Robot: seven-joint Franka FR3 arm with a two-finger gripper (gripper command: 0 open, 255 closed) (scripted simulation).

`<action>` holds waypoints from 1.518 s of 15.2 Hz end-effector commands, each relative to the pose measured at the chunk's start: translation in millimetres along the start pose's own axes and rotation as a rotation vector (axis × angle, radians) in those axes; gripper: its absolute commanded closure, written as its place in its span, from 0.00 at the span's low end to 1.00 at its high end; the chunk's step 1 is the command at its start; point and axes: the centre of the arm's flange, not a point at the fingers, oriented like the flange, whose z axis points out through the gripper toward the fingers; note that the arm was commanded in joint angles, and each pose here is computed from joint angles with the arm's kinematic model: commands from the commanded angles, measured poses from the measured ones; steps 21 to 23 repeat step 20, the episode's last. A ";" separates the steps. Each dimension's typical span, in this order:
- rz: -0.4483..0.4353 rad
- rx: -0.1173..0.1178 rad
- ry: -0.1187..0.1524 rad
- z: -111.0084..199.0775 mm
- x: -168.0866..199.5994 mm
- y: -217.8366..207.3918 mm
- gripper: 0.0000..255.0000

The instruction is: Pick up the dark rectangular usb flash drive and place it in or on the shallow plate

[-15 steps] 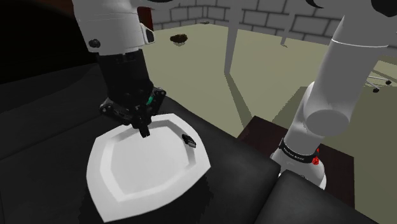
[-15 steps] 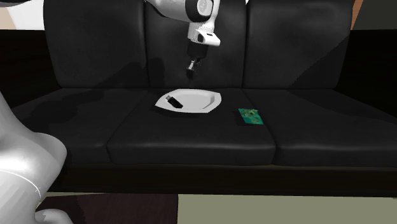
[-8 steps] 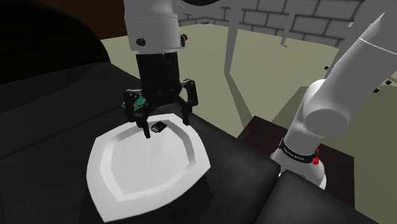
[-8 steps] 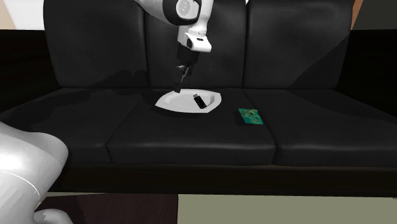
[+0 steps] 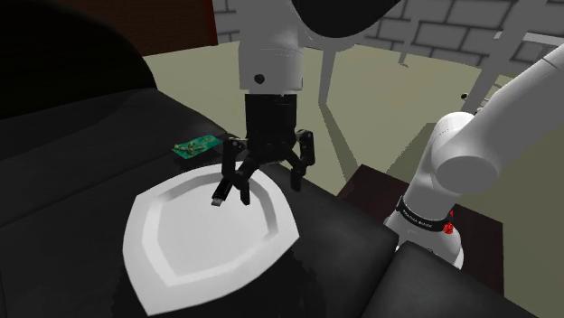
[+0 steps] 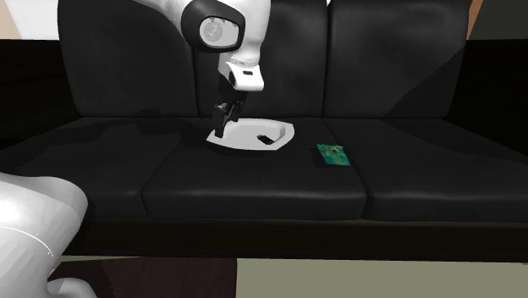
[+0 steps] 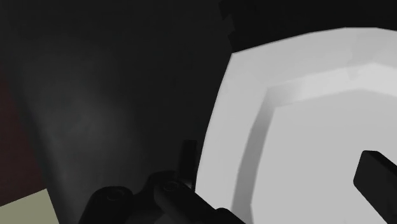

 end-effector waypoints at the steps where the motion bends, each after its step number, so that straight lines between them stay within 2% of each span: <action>1: 0.000 0.001 0.000 11.3 -0.3 -0.1 0.00; 3: 0.000 0.001 0.000 24.9 -0.3 -0.1 0.00; 11: 0.000 0.001 0.000 24.9 -0.3 -0.1 0.00; 12: 0.000 0.001 0.000 24.9 -0.3 -0.1 1.00; 23: 0.000 0.001 0.000 24.9 -0.3 -0.1 1.00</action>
